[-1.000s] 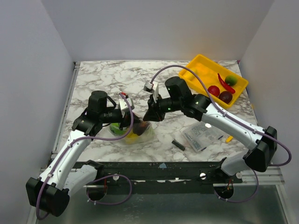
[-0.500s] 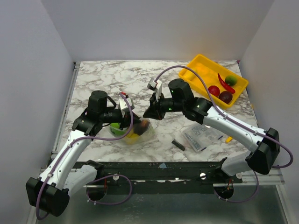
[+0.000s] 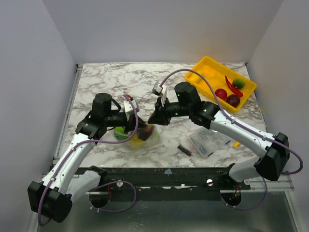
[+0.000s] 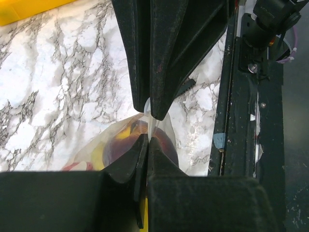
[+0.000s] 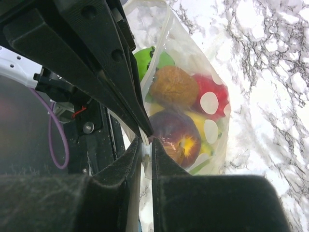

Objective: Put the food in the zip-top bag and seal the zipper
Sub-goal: Zip the zipper food storage bag at the center of the board.

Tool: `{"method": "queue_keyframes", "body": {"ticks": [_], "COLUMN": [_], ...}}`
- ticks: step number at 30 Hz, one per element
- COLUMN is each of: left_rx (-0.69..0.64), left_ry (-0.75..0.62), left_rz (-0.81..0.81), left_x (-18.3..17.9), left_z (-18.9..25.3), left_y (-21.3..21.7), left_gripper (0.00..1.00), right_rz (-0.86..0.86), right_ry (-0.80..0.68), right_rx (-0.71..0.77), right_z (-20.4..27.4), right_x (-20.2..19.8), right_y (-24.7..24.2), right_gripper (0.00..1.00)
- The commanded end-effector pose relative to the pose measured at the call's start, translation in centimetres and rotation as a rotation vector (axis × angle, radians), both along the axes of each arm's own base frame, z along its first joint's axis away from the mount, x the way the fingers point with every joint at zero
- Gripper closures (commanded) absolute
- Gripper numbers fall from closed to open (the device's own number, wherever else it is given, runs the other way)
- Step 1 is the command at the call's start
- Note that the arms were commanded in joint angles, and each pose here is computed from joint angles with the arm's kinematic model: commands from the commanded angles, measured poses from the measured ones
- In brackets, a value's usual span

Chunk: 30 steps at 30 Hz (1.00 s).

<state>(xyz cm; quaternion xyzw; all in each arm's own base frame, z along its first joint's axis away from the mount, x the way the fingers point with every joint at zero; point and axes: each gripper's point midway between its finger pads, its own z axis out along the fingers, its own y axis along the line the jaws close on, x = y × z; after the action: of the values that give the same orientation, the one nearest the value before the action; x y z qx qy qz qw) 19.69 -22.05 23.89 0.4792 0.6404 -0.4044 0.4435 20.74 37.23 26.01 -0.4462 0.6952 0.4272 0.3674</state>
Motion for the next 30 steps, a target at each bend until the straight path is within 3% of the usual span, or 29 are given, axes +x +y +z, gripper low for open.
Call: {"method": "queue_keyframes", "body": {"ticks": [1,8,19,24,30], "left_rx": [-0.041,-0.058,-0.068,-0.064,-0.065], "left_ry": [-0.056,-0.069,-0.071,-0.067,-0.063], "left_rz": [-0.034,-0.051,-0.063,-0.051,-0.044], "left_x": [-0.4,-0.8,-1.0,-0.9,-0.9], "left_z": [1.6,1.9,2.2,2.1,2.3], "left_y": [-0.3,-0.3,-0.4,-0.3,-0.3], "left_gripper": [1.0,1.0,1.0,1.0,1.0], "right_rz": [0.09,0.155,0.201,0.017,-0.073], "right_ry": [-0.013,-0.046,0.044,0.095,0.115], "right_rx": [0.02,0.057,0.101,-0.053,-0.209], "right_z": [0.6,0.5,0.8,-0.7,-2.1], "right_x": [-1.1,-0.9,-1.0,0.4,-1.0], "right_y": [0.5,1.8,3.7,1.4,-3.1], "right_gripper": [0.89,0.87,0.85,0.6,0.47]}}
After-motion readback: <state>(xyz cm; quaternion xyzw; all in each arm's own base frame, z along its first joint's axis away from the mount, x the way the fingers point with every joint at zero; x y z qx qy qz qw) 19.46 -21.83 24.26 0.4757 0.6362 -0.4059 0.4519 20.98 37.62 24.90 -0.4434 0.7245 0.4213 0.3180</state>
